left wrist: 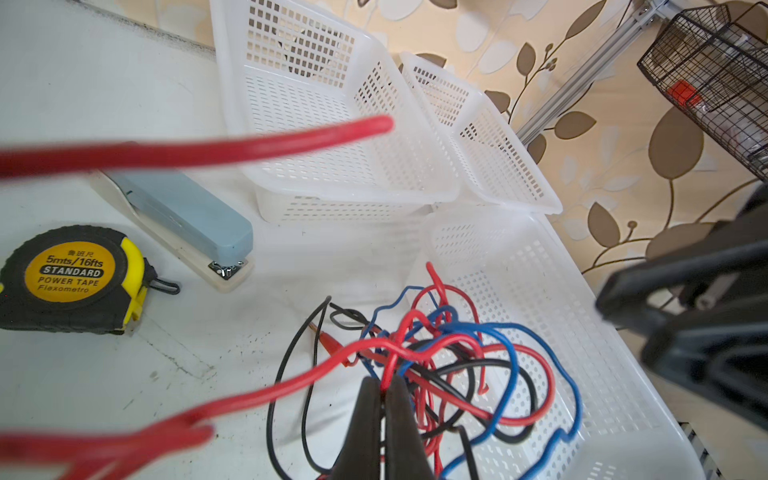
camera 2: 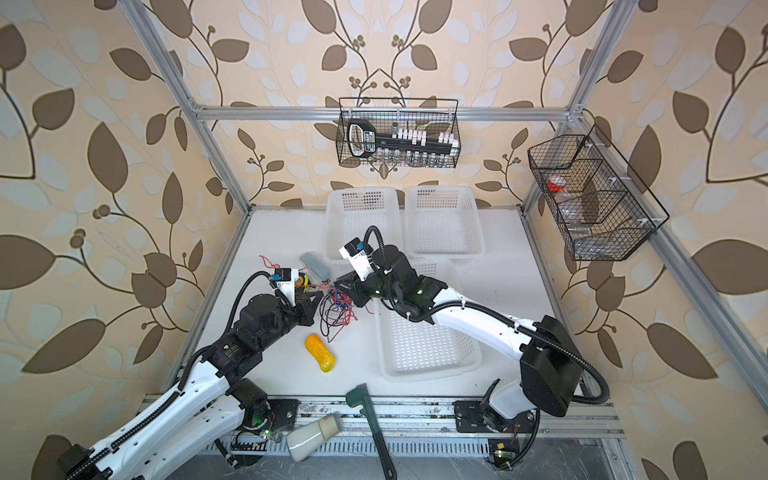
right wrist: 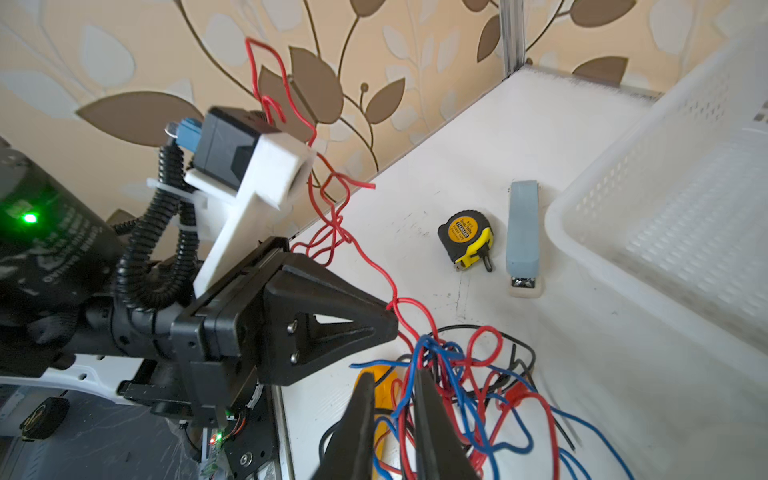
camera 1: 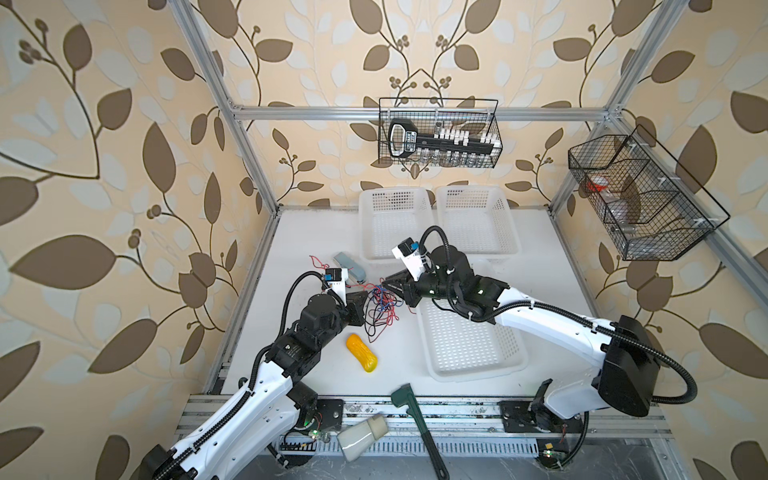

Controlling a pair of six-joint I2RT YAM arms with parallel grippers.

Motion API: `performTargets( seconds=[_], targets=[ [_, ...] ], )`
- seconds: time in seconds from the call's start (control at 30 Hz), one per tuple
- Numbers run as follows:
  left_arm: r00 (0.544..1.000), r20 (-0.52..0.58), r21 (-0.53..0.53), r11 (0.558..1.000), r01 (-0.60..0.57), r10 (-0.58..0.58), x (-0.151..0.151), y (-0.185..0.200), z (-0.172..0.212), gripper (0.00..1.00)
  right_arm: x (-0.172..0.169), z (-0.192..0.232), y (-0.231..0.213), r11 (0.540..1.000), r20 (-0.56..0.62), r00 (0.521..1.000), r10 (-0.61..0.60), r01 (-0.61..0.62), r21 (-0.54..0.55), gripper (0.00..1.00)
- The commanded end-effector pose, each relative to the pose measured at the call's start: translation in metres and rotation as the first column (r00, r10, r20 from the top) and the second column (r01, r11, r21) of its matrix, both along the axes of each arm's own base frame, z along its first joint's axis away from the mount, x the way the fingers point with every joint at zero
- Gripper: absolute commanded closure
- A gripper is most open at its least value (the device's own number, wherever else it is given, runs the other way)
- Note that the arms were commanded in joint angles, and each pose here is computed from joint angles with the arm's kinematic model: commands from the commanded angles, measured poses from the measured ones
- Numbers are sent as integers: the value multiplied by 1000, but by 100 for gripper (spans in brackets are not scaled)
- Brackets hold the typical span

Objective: Untangle the cables

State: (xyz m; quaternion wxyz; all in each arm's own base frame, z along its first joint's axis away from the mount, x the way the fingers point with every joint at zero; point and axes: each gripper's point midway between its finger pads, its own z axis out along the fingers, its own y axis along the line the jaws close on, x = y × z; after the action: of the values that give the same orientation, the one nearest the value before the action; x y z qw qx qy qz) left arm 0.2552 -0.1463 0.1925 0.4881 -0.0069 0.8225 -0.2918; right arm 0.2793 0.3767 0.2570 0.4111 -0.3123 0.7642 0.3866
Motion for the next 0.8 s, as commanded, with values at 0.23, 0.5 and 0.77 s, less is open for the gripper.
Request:
performTargets(
  seconds=[0.23,0.5,0.77],
  targets=[
    [991,127,-8,999,49,-48,-3,-3,24,100,27,-53,-52,977,75,993,-93,106,-184,73],
    [992,119,-18,998,54,-51,-2,-5,26,100,5,-91,-38,976,136,991,6,24,-218,65],
    [992,122,-52,998,32,-26,0,-4,39,100,-2,-83,-30,981,189,982,14,23,-191,64]
  ],
)
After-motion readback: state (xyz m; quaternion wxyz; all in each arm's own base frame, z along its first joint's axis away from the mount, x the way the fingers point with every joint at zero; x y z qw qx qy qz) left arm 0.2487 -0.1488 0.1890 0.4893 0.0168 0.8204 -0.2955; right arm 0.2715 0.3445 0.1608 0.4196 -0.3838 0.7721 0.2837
